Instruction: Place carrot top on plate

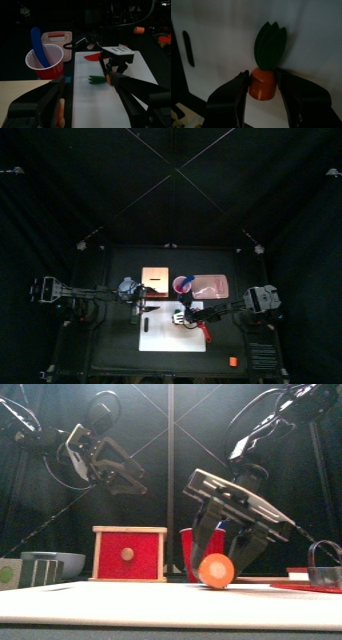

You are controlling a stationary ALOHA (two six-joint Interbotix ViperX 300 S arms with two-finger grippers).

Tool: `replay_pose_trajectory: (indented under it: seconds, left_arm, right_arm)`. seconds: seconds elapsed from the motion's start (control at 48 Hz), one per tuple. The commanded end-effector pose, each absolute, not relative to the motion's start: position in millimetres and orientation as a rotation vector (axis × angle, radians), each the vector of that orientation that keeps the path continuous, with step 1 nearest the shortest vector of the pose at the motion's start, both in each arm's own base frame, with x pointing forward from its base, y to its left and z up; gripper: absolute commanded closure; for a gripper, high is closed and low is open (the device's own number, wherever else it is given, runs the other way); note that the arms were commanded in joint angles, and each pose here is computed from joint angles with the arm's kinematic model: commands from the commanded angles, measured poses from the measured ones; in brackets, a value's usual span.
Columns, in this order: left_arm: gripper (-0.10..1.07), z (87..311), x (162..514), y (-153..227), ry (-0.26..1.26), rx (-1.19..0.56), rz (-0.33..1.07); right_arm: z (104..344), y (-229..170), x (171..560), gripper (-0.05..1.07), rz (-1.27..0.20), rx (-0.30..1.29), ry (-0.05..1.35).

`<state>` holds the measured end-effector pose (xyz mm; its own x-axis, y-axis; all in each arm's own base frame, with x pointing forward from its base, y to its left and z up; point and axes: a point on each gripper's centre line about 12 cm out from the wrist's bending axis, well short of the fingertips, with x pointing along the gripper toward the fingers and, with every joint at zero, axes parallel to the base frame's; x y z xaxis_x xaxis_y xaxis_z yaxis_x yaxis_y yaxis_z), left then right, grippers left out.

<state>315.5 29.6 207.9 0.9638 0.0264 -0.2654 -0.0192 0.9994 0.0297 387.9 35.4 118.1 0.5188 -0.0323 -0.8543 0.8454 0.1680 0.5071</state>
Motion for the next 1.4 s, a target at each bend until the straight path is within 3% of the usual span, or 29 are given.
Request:
replay_pose_trajectory:
  seconds: [0.0, 0.188, 0.646, 0.854, 1.083, 1.375]
  left_arm:
    - [-0.05, 216.6, 315.9, 30.6, 0.238, 0.025, 0.028]
    - [-0.05, 217.8, 315.2, 31.9, 0.233, 0.001, 0.043]
    - [-0.05, 220.1, 315.9, 34.0, 0.225, -0.016, 0.057]
    - [-0.05, 220.7, 316.4, 34.9, 0.22, -0.021, 0.061]
    - [-0.05, 221.6, 317.0, 33.0, 0.215, -0.021, 0.056]
    - [-0.05, 222.1, 316.9, 32.0, 0.214, -0.021, 0.053]
  right_arm:
    - [152.6, 32.6, 384.8, 0.43, -0.674, 1.256, 0.757]
    - [175.9, 15.8, 346.2, 0.43, -0.687, 1.199, 0.722]
    - [178.6, -92.5, 240.2, 0.43, -0.951, 1.085, 0.519]
    - [160.3, -127.0, 232.6, 0.43, -1.02, 0.985, 0.527]
    - [134.3, -137.7, 231.5, 0.42, -1.05, 0.94, 0.608]
    - [123.2, -139.4, 235.3, 0.22, -1.058, 0.938, 0.647]
